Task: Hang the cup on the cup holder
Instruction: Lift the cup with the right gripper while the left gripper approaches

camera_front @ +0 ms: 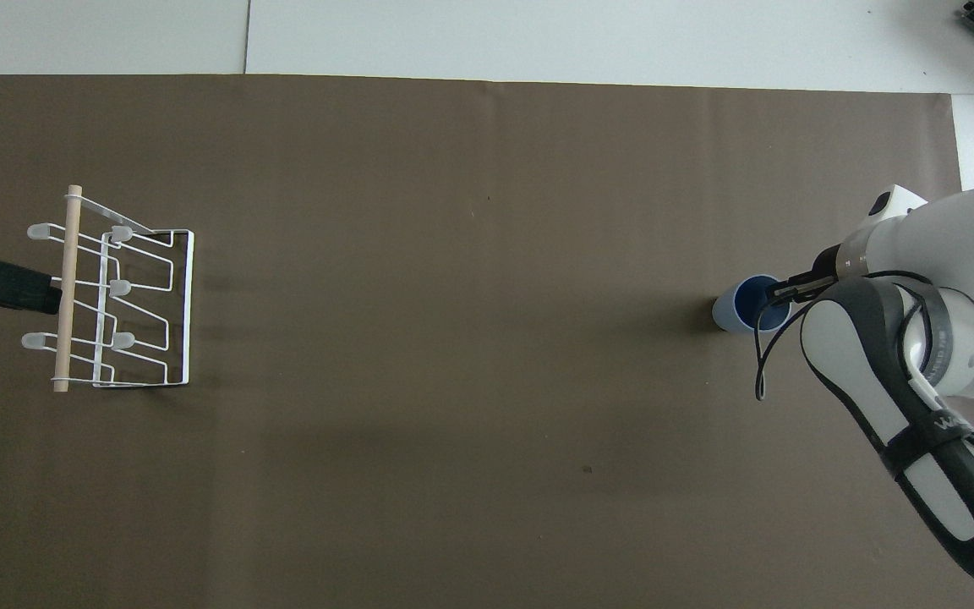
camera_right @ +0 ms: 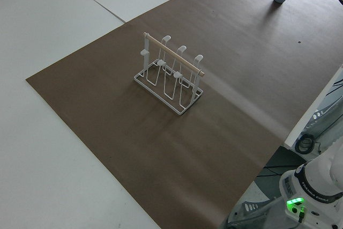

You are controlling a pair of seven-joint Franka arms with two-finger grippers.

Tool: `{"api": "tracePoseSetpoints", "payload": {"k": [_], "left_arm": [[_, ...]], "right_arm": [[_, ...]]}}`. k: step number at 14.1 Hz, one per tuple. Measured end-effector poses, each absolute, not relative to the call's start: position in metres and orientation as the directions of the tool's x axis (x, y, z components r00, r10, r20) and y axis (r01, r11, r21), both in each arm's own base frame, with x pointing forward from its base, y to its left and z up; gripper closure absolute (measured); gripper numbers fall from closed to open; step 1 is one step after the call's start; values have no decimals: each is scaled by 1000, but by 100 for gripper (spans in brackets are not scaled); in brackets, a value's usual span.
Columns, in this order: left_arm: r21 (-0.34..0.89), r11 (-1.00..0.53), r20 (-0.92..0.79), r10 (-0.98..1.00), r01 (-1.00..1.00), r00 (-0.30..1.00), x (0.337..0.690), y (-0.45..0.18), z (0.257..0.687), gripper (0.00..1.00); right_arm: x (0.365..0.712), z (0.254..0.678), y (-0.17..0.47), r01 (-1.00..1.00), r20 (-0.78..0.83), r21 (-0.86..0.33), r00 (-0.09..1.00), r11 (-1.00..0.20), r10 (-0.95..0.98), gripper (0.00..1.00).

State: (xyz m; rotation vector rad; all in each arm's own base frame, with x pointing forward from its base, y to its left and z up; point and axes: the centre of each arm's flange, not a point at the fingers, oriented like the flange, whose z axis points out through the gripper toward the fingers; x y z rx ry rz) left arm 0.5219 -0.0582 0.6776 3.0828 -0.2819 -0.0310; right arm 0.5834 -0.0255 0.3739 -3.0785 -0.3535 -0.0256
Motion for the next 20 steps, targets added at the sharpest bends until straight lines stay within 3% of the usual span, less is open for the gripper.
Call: {"api": "tracePoseSetpoints", "payload": {"k": [2,7,10,15,20], "left_arm": [[76,-980,-13,-186,-184,983,521,-62,678,0],[155,-981,-16,-122,-118,992,519,-82,680,0],[251,-965,-70,57,73,996,516,-103,682,0],[353,-854,-197,331,382,923,512,-151,691,0],[324,-705,-311,551,631,774,501,-215,695,0]], "right_arm": [[589,397,-24,224,8,-59,975,-973,224,96],[602,478,-9,163,104,-246,984,-955,141,96],[602,509,1,123,125,-426,989,-896,77,96],[592,524,15,65,71,-670,997,-739,23,96],[583,512,55,6,8,-847,1000,-532,-1,96]]}}
